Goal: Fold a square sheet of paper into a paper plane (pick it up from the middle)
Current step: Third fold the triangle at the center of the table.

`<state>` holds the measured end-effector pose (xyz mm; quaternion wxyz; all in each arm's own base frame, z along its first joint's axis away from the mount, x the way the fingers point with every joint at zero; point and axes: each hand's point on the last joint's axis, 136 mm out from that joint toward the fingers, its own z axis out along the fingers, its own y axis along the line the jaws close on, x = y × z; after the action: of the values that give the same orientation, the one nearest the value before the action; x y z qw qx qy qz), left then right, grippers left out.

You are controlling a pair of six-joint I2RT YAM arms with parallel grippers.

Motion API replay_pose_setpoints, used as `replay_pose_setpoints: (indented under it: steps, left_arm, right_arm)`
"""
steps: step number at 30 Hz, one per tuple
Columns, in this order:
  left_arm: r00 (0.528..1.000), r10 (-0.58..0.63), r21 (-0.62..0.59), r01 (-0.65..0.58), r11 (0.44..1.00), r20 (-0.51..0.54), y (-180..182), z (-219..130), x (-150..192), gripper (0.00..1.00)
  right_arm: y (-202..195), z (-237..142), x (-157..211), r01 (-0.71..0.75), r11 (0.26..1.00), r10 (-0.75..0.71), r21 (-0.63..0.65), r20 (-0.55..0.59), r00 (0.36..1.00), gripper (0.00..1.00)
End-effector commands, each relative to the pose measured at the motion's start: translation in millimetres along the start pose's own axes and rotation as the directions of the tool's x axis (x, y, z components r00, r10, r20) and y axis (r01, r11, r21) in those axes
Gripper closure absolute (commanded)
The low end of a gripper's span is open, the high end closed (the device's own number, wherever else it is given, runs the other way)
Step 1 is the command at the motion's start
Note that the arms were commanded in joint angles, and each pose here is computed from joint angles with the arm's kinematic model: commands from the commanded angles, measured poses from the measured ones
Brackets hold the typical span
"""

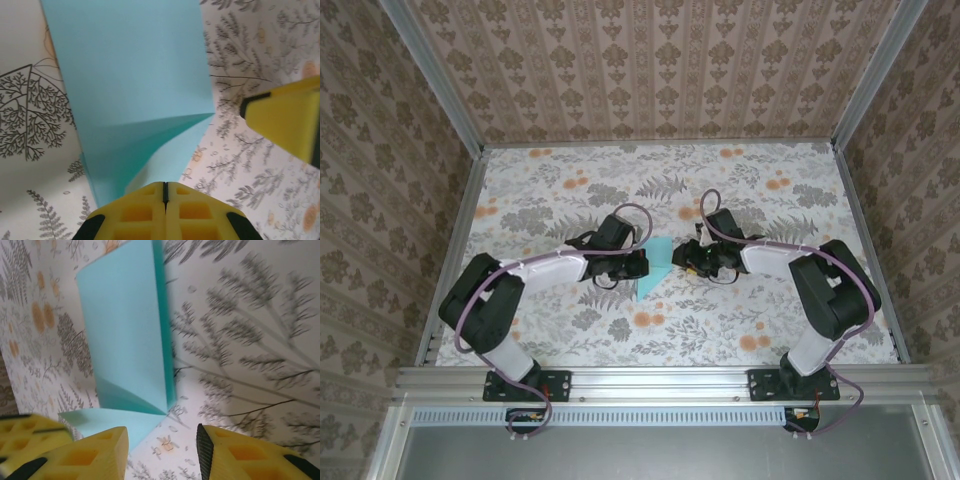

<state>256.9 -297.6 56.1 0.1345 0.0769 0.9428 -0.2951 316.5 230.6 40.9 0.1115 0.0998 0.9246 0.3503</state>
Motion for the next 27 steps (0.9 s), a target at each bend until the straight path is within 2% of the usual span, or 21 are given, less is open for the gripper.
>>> replay_pose_setpoints:
  steps: [1,9,20,27]
  left_arm:
    - [1.0,-0.018,-0.065,0.018,0.998,0.005,14,7,-5,1.0]
    - [0.998,-0.064,-0.141,0.062,0.988,-0.004,38,12,0,1.0]
    - [0.997,-0.071,-0.13,0.069,0.989,-0.015,37,13,2,1.0]
    - [0.997,-0.075,-0.129,0.072,0.989,-0.014,38,11,1,1.0]
  right_arm:
    - [6,7,10,-0.021,1.0,0.02,-0.021,-0.047,0.999,0.57]
    - [14,24,18,-0.013,0.998,0.007,-0.055,-0.099,0.995,0.62]
    - [27,27,15,-0.017,0.992,0.004,-0.122,-0.105,0.994,0.67]
    - [40,32,14,-0.021,0.978,-0.004,-0.207,-0.121,0.993,0.7]
